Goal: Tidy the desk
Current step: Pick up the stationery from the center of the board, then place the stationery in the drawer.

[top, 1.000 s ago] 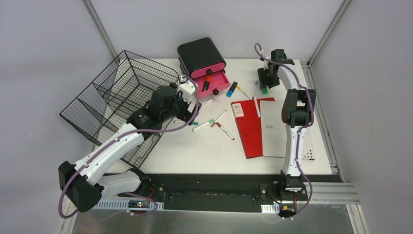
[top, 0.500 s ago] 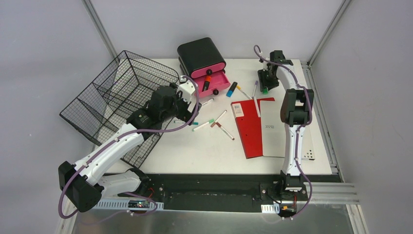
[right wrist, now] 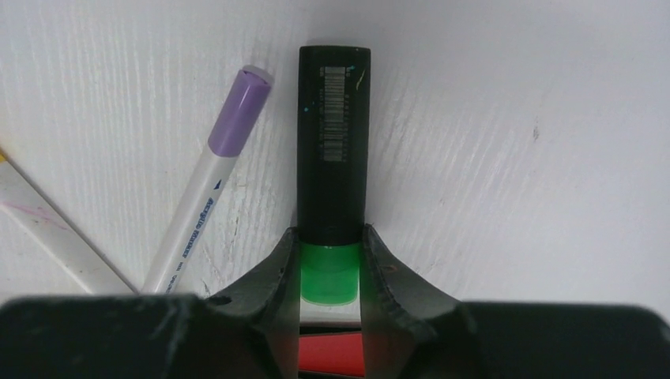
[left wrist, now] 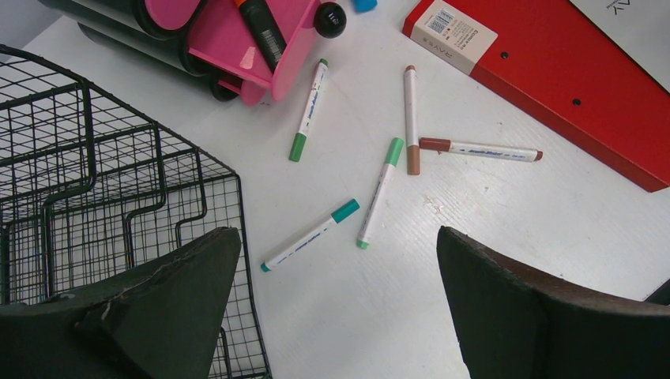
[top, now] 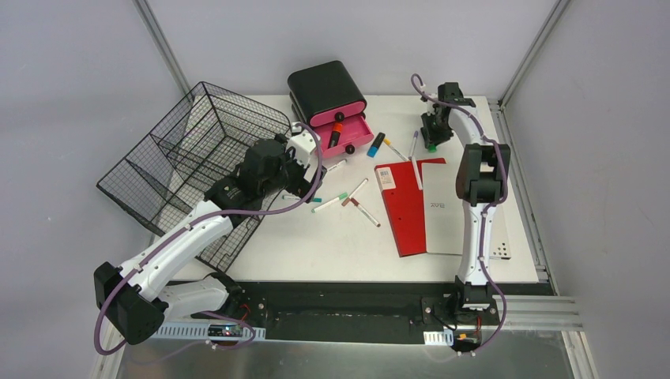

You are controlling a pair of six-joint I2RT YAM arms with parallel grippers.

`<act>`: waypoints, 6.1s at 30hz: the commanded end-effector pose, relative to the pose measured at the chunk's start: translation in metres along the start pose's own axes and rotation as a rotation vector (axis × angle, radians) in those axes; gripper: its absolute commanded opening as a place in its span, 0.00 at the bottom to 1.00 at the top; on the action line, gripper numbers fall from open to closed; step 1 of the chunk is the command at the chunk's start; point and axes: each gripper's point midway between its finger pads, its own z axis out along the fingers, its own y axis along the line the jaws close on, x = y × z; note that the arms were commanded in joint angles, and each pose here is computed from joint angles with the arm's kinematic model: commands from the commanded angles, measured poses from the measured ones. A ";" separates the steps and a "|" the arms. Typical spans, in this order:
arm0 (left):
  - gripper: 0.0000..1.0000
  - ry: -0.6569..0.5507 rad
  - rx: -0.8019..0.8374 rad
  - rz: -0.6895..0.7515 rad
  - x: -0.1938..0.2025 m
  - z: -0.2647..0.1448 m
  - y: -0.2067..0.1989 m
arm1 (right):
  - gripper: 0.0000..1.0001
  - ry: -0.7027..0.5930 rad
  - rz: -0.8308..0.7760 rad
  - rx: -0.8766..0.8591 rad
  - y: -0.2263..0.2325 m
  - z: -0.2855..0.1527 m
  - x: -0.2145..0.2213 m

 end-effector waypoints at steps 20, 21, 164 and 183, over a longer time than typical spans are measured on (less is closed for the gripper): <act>0.99 -0.033 0.062 -0.004 -0.008 0.002 -0.009 | 0.00 -0.278 0.084 -0.383 0.083 -0.154 0.000; 0.99 -0.038 0.070 -0.008 -0.009 0.002 -0.010 | 0.00 -0.287 0.079 -0.434 0.090 -0.164 0.004; 0.00 -0.045 -0.305 0.129 -0.095 0.152 -0.004 | 0.74 -0.450 -0.238 -1.000 0.214 -0.287 0.090; 0.00 -0.047 -0.565 0.270 -0.100 0.205 0.079 | 0.74 -0.428 -0.238 -1.003 0.213 -0.281 0.092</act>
